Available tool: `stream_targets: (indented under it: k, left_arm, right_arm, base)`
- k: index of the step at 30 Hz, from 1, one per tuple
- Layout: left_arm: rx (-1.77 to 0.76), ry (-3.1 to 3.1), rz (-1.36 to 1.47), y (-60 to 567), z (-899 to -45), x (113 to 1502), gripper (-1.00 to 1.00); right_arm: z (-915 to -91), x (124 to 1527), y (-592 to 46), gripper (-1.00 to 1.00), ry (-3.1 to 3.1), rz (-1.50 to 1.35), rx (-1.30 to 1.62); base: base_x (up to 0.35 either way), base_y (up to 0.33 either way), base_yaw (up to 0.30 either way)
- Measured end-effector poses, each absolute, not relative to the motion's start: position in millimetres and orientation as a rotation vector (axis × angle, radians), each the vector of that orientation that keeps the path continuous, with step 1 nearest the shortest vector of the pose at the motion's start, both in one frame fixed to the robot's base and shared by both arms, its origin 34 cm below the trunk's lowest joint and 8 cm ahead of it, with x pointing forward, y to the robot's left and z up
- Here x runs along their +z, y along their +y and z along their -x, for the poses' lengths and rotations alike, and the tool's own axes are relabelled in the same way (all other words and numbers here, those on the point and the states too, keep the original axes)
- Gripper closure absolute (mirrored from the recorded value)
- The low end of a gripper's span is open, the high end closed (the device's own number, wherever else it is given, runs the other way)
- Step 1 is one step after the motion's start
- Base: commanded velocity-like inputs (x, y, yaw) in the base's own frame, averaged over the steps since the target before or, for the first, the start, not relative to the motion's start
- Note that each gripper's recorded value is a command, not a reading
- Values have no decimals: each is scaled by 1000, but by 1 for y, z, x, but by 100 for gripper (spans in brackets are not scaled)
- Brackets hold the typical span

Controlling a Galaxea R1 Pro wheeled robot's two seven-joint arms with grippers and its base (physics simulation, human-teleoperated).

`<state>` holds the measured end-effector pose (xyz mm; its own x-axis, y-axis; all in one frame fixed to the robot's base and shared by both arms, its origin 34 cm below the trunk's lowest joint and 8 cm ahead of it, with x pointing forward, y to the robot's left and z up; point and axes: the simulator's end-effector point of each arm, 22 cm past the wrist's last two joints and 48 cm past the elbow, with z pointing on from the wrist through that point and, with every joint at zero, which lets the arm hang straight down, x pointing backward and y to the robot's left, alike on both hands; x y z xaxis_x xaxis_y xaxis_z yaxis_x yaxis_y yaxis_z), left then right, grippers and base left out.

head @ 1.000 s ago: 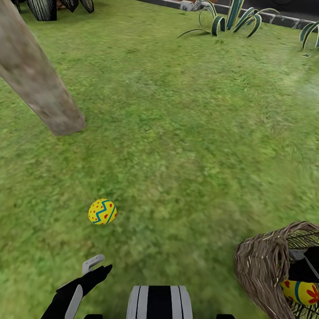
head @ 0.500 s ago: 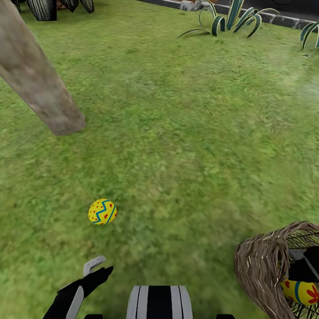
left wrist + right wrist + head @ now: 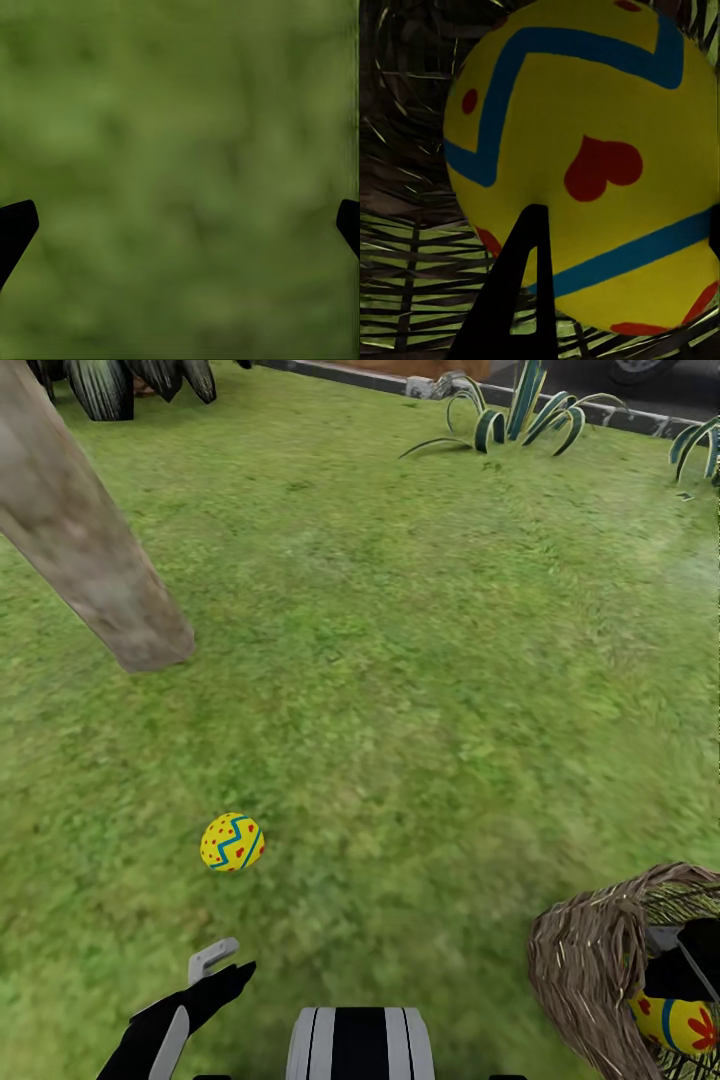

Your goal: Take the three Easter eggs out of the wicker basket on the lawn in the garden, then place them on the lawn next to a single tree (choose any tree) so that all three eggs are next to the same tree and none are left in the basket.

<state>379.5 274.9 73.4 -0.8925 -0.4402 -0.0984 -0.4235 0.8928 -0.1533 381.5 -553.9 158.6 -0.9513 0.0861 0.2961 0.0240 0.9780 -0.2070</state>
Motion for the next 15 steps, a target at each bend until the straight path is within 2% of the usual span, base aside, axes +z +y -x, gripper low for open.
stream_targets:
  k: [6,15]
  left_arm:
    - [-203,2915,670,273,-385,80,-100]
    - [-217,2896,667,271,-392,89,-100]
  right_arm:
    - [-389,163,-547,100,-2843,89,272]
    - [-401,171,-537,100,-2881,92,252]
  base:
    - [0,0,8]
    - [0,0,217]
